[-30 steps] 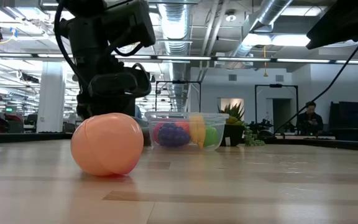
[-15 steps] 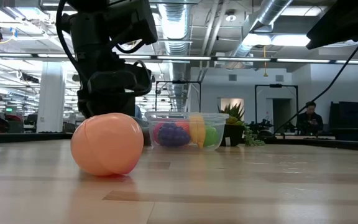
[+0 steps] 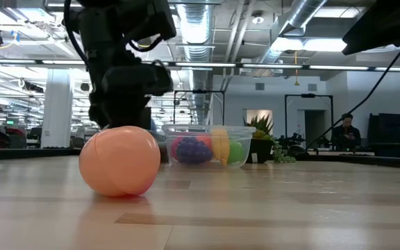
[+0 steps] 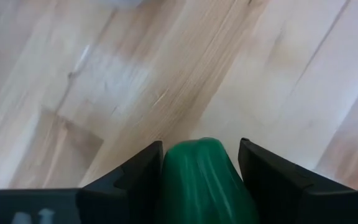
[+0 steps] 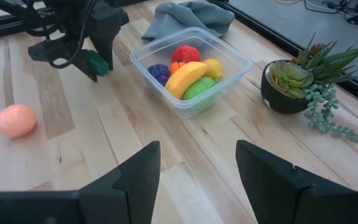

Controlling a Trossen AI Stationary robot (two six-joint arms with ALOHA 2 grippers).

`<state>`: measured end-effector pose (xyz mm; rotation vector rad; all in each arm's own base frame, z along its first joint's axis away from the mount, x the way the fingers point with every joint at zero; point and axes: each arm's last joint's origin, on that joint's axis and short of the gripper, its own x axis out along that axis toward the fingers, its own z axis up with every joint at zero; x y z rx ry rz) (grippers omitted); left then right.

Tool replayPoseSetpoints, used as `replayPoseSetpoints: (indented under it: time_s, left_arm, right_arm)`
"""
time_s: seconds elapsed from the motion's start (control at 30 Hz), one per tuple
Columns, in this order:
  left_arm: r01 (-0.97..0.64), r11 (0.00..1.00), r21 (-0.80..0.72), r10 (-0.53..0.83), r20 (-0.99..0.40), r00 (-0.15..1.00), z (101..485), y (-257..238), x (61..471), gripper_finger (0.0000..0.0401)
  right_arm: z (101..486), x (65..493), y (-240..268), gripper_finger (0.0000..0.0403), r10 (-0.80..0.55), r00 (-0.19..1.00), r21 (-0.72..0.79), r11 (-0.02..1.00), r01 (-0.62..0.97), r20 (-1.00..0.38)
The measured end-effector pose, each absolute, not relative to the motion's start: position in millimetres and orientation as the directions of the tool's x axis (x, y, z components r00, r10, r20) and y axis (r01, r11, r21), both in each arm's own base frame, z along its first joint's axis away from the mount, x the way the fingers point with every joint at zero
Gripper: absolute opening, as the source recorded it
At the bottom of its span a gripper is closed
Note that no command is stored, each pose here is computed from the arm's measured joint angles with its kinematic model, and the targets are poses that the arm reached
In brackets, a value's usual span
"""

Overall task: Pick and placing Produce into tupperware
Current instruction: Put the green bell pepper into the transparent bin

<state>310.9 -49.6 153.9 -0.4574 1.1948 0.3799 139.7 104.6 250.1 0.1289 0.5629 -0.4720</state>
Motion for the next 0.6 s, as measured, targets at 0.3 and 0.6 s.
replayPoseSetpoints:
  time_s: [0.3, 0.6]
  left_arm:
    - [-0.513, 0.843, -0.160, 0.085, -0.903, 0.421, 178.3, -47.2, 307.9, 0.0189]
    - [-0.513, 0.836, -0.195, 0.115, -0.852, 0.511, 205.1, -44.7, 300.8, 0.0190]
  right_arm:
    - [250.4, 140.0, 104.9, 0.0234, -0.396, 0.746, -0.004, 0.884, 0.467, -0.536]
    - [250.5, 139.9, 104.5, 0.0234, -0.404, 0.746, 0.003, 0.879, 0.477, -0.529]
